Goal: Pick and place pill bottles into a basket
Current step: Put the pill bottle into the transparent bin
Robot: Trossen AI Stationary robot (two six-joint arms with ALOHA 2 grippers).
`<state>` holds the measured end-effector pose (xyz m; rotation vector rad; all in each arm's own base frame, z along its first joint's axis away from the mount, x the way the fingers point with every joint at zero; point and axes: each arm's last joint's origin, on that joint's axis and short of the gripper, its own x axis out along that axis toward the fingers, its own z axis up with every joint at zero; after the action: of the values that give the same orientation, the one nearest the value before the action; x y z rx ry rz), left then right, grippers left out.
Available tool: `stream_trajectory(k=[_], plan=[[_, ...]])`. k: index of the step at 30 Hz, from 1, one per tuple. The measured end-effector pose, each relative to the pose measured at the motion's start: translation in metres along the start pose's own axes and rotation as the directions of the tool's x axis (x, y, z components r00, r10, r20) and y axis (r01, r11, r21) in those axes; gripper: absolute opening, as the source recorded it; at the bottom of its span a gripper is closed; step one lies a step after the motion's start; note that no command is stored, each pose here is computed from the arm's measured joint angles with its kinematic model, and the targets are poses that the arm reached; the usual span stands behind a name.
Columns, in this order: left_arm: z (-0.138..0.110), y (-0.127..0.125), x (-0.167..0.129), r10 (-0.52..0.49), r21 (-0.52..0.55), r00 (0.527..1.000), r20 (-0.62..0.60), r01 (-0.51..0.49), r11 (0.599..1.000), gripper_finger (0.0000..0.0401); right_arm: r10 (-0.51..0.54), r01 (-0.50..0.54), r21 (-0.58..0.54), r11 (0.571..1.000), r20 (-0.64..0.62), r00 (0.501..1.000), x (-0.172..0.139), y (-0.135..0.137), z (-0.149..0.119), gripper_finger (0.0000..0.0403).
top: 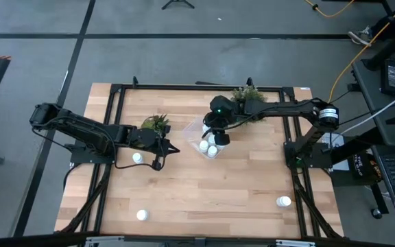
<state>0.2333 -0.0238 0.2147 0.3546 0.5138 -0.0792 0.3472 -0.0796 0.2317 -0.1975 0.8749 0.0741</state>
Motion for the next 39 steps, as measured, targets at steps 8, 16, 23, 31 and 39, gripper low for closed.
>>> stream_trajectory(k=[8, 16, 23, 31, 39], plan=[[0.0, 0.0, 0.0, 0.0, 0.0, 1.0, 0.0, 0.0, 1.0, 0.0002, -0.006, 0.005, 0.021, 1.0, 0.003, 1.0, 0.013, 0.003, -0.015, 0.015], [0.0, 0.0, 0.0, 0.0, 0.0, 1.0, 0.0, 0.0, 1.0, 0.0007, -0.014, 0.014, 0.054, 0.998, 0.008, 1.0, 0.019, 0.003, -0.027, 0.015], [0.0, 0.0, 0.0, 0.0, 0.0, 1.0, 0.0, 0.0, 1.0, 0.0003, -0.03, 0.028, 0.058, 0.998, 0.032, 0.999, 0.02, 0.0, -0.027, 0.015], [0.0, 0.0, 0.0, 0.0, 0.0, 1.0, 0.0, 0.0, 1.0, 0.0007, -0.017, 0.017, 0.062, 0.998, 0.0, 1.0, 0.031, 0.0, -0.033, 0.015], [0.0, 0.0, 0.0, 0.0, 0.001, 1.0, 0.0, 0.0, 1.0, 0.0002, -0.017, 0.017, 0.068, 0.998, -0.01, 1.0, 0.033, -0.002, -0.035, 0.015]])
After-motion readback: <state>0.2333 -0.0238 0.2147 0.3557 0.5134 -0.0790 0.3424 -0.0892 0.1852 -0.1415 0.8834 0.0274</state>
